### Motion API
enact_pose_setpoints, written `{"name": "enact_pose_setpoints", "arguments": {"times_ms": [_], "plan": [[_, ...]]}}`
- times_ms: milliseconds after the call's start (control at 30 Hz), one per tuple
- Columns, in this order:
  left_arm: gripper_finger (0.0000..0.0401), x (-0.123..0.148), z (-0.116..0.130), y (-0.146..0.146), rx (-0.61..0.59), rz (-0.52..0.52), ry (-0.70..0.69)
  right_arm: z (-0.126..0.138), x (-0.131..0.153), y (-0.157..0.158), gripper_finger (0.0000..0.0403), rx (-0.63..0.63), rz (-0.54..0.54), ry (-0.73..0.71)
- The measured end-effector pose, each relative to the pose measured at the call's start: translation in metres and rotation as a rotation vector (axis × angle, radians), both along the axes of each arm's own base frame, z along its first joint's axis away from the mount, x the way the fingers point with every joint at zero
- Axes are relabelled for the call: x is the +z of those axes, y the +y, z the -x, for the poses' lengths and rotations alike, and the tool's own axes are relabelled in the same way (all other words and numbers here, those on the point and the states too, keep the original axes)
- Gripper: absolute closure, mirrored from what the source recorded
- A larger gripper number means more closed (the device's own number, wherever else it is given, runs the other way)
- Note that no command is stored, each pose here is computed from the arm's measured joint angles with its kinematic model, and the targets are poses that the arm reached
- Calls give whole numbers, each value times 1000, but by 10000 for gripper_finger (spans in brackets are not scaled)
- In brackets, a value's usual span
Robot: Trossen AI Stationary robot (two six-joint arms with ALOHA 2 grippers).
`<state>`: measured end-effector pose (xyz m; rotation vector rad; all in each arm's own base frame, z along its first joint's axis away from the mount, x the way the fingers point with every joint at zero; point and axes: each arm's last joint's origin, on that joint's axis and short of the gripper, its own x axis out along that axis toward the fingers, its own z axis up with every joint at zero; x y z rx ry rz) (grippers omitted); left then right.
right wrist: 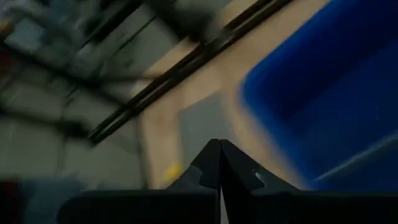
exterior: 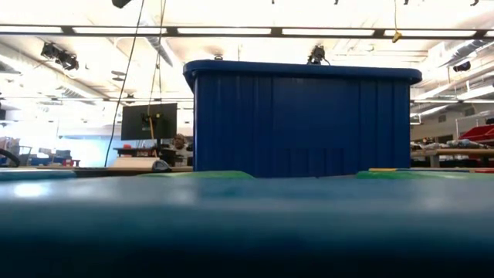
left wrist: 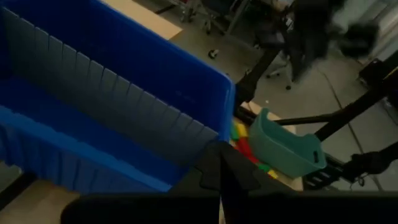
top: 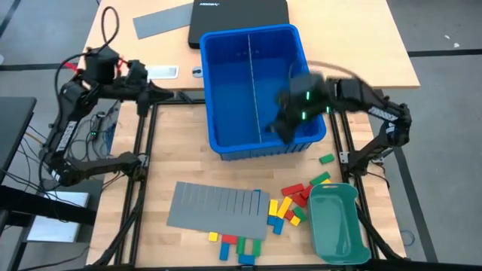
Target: Sort Items/Unsort Items
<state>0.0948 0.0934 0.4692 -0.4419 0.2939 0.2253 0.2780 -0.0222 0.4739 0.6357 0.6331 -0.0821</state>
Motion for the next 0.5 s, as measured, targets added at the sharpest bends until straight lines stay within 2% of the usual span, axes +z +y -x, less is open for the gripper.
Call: {"name": "enact_pose_setpoints", "arguments": {"times_ms": [133,300,400,500], "plan": [[400,4,10,-15,12,33,-33,-6,-23,49,395,140,-97,121],[400,7,17,-27,32,57,-59,-10,-70,97,392,330,-124,280],[400,8,22,-31,44,64,-71,-15,-102,109,398,330,-144,339],[400,9,23,-35,28,90,-87,-25,-135,117,400,286,-203,334]]}}
